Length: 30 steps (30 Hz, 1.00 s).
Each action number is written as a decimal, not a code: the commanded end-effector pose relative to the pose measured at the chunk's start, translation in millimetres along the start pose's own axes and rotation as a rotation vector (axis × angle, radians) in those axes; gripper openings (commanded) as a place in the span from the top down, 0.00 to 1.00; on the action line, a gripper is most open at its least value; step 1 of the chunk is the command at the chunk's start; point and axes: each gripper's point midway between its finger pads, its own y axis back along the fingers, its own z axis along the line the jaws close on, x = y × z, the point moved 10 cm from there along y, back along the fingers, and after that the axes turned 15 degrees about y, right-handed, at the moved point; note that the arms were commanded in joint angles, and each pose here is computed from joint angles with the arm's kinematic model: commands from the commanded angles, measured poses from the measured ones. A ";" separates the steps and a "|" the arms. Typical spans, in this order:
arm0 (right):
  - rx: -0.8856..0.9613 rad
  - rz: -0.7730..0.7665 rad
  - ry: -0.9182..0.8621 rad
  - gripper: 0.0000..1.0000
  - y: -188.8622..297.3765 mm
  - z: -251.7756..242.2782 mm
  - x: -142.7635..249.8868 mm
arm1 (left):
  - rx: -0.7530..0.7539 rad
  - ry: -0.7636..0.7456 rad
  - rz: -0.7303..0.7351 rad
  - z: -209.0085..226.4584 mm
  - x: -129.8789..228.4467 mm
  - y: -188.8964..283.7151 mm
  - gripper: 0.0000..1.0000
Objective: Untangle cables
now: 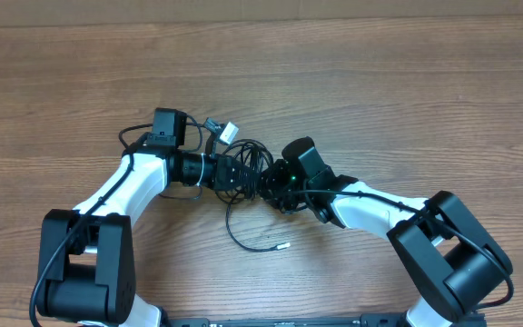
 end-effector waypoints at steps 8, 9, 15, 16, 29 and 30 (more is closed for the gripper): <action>0.014 -0.041 0.001 0.96 -0.2 -2.0 -4.0 | -0.021 -0.031 -0.005 0.8 -4.0 -0.7 0.96; 0.017 -0.045 -0.004 0.96 0.5 -3.1 -5.8 | -0.023 -0.030 -0.006 0.9 -4.0 -0.7 0.96; 0.061 -0.028 0.000 0.96 7.7 -17.1 -17.2 | -0.024 -0.030 -0.006 1.0 -4.1 -0.6 0.96; 0.059 -0.017 0.007 0.96 9.1 -18.6 -18.9 | -0.024 -0.030 -0.006 1.0 -4.1 -0.6 0.96; 0.066 0.013 -0.042 0.96 27.5 -40.2 -44.4 | -0.024 -0.030 -0.006 1.0 -4.1 -0.6 0.96; 0.075 0.013 -0.033 0.96 28.7 -42.4 -45.5 | -0.024 -0.030 -0.006 1.0 -4.1 -0.6 0.96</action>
